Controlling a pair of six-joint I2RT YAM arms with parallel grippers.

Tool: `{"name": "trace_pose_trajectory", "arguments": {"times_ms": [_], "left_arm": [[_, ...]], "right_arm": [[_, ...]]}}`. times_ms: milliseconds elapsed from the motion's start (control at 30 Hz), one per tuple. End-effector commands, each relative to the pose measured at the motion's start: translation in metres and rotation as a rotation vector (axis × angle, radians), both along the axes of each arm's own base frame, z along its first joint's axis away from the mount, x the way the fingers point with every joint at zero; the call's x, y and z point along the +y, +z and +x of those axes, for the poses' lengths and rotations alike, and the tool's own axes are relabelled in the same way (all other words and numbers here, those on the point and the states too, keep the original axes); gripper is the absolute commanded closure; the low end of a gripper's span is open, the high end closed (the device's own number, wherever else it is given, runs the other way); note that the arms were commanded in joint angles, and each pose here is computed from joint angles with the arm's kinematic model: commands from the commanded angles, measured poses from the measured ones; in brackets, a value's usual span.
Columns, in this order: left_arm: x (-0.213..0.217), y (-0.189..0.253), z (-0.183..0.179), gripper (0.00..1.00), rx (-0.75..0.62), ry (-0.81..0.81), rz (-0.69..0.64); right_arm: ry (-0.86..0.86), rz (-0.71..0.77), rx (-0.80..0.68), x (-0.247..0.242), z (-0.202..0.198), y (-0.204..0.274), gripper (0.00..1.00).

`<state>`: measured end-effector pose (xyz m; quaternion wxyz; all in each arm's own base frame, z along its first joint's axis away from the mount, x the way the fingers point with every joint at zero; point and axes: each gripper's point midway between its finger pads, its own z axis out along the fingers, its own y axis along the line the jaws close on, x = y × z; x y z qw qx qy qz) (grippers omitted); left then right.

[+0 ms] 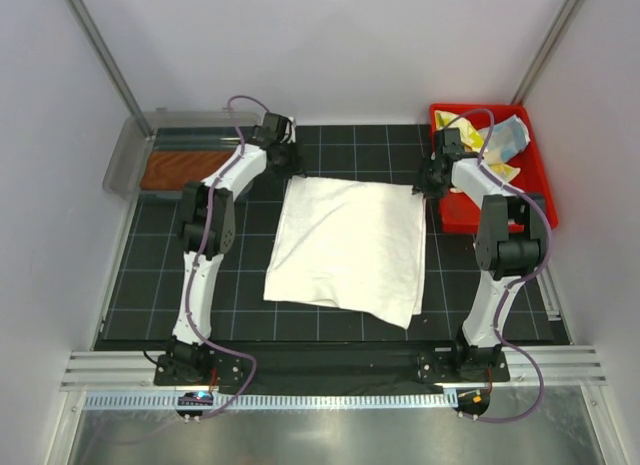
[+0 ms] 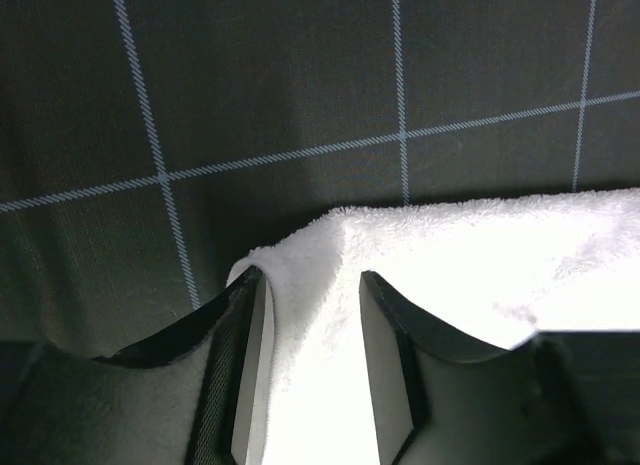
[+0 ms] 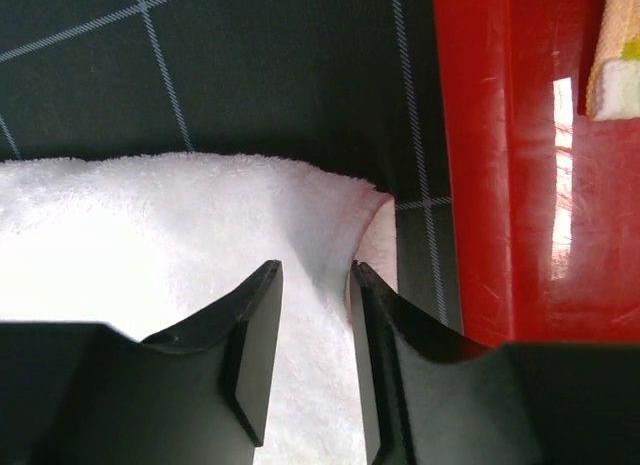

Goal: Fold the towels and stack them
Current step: Fold the towel

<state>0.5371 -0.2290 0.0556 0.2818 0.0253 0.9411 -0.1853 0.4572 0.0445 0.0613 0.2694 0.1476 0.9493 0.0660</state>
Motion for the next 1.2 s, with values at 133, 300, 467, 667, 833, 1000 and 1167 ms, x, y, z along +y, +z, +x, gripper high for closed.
{"name": "trace_pose_trajectory", "arguments": {"times_ms": [133, 300, 467, 667, 833, 1000, 1167], "left_arm": [[0.018, 0.012, 0.020, 1.00, -0.067, 0.060, 0.056], [0.047, 0.006, 0.024, 1.00, -0.041, 0.155, 0.095], [0.059, 0.003, 0.025, 1.00, -0.029, 0.184, 0.095], [0.063, 0.002, 0.029, 1.00, -0.032, 0.215, 0.094], [0.076, 0.003, 0.034, 1.00, -0.045, 0.250, 0.126], [0.078, 0.001, 0.039, 1.00, -0.045, 0.239, 0.116], [0.070, -0.005, 0.042, 1.00, -0.043, 0.205, 0.095]], "right_arm": [[0.037, 0.024, -0.138, 0.007, 0.033, 0.026, 0.99], [0.024, 0.047, -0.256, -0.001, 0.049, 0.055, 0.99], [0.091, 0.097, -0.365, 0.008, 0.062, 0.076, 0.99], [0.123, 0.100, -0.368, 0.008, 0.082, 0.069, 0.99], [0.081, 0.123, -0.389, -0.015, 0.101, 0.066, 0.99], [0.158, 0.431, -0.488, 0.007, 0.126, 0.087, 0.99], [0.166, 0.575, -0.569, 0.007, 0.151, 0.086, 0.99]]}}
